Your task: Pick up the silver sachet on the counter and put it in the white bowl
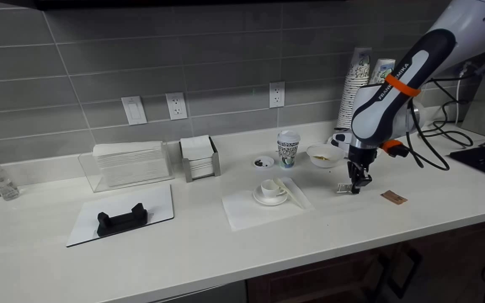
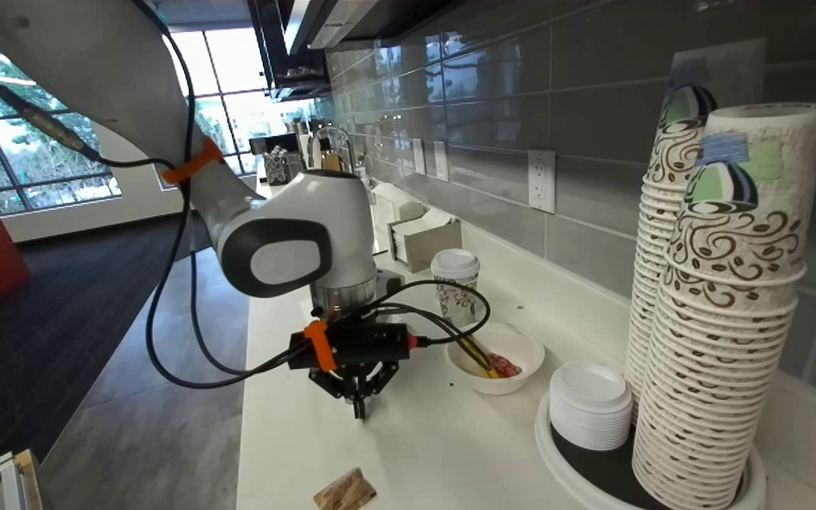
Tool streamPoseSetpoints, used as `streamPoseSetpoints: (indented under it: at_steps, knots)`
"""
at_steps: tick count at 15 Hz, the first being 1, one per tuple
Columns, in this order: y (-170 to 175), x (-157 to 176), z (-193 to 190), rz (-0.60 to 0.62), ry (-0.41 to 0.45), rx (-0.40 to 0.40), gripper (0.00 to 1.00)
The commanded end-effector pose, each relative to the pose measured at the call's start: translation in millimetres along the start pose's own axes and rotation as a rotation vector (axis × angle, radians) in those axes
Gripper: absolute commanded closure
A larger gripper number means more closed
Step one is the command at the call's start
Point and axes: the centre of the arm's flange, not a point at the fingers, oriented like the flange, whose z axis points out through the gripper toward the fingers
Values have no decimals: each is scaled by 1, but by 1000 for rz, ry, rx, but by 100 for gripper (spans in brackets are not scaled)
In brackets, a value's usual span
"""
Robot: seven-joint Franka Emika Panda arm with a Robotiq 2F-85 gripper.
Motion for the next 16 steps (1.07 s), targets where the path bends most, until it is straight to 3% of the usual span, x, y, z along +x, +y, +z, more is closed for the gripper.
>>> streamPoseSetpoints:
  at_steps: [1, 8, 12, 16]
  knots:
    - [-4, -8, -42, 165, 118, 14, 100]
    - [37, -30, -101, 521, 277, -2, 100]
    - [55, -27, -111, 713, 346, -77, 100]
    - [70, -11, -110, 883, 410, -208, 100]
